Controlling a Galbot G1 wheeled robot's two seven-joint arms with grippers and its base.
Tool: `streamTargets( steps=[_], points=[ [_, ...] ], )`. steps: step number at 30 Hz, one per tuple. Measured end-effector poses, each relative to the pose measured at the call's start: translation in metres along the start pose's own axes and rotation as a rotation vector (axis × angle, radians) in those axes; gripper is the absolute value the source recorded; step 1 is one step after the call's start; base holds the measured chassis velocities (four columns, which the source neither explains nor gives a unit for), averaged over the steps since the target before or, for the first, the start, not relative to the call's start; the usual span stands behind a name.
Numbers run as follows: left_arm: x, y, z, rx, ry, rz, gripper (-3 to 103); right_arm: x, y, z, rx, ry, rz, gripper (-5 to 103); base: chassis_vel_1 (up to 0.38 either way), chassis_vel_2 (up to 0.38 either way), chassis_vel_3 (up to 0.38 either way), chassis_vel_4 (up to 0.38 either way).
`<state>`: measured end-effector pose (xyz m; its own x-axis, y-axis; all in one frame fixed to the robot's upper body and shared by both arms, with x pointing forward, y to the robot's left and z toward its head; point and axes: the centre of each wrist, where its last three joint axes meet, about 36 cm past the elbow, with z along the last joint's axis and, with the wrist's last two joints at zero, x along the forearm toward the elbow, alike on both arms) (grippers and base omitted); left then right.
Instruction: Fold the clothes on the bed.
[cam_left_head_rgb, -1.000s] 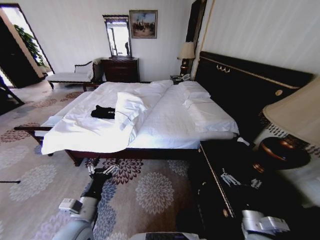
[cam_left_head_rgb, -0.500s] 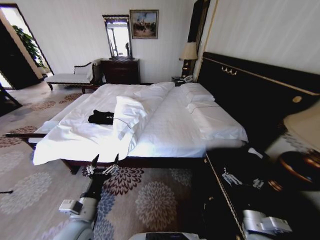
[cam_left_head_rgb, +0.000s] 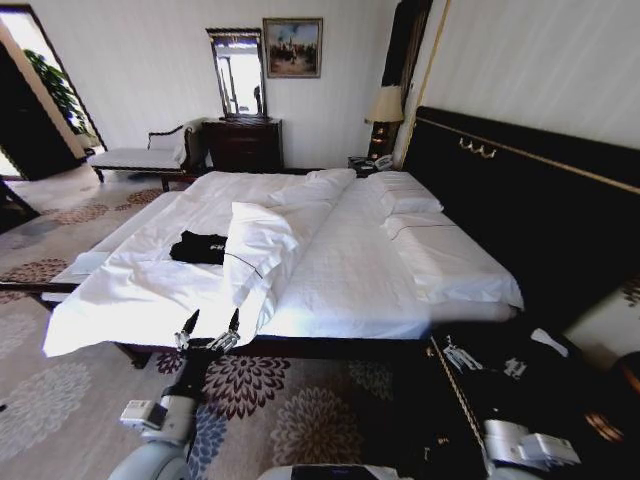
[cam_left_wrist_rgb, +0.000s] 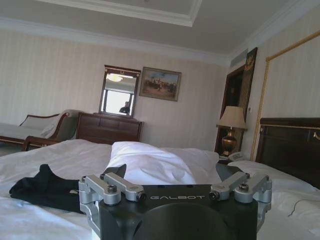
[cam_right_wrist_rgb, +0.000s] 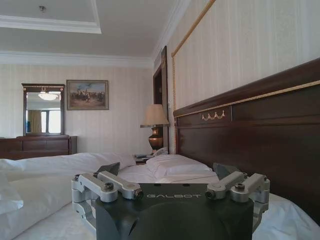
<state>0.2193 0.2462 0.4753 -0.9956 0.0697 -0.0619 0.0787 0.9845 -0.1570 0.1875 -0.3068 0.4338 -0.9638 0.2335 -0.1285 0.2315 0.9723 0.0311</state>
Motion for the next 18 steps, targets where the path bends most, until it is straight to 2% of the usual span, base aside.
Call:
streamTargets(
  steps=[6,13,18],
  points=[
    [0.000,0.000,-0.001,-0.010,0.002,0.000,100,-0.001,0.000,0.000,-0.008,-0.004,0.003,100,-0.184,0.177,0.183,-0.177],
    [0.002,0.005,0.008,-0.104,0.056,0.003,100,-0.001,0.000,0.000,-0.010,-0.004,0.001,100,-0.188,0.172,0.184,-0.190],
    [0.002,0.006,0.009,-0.109,0.059,0.005,100,-0.001,-0.001,0.000,-0.006,-0.005,-0.003,100,-0.150,0.177,0.168,-0.156]
  ],
)
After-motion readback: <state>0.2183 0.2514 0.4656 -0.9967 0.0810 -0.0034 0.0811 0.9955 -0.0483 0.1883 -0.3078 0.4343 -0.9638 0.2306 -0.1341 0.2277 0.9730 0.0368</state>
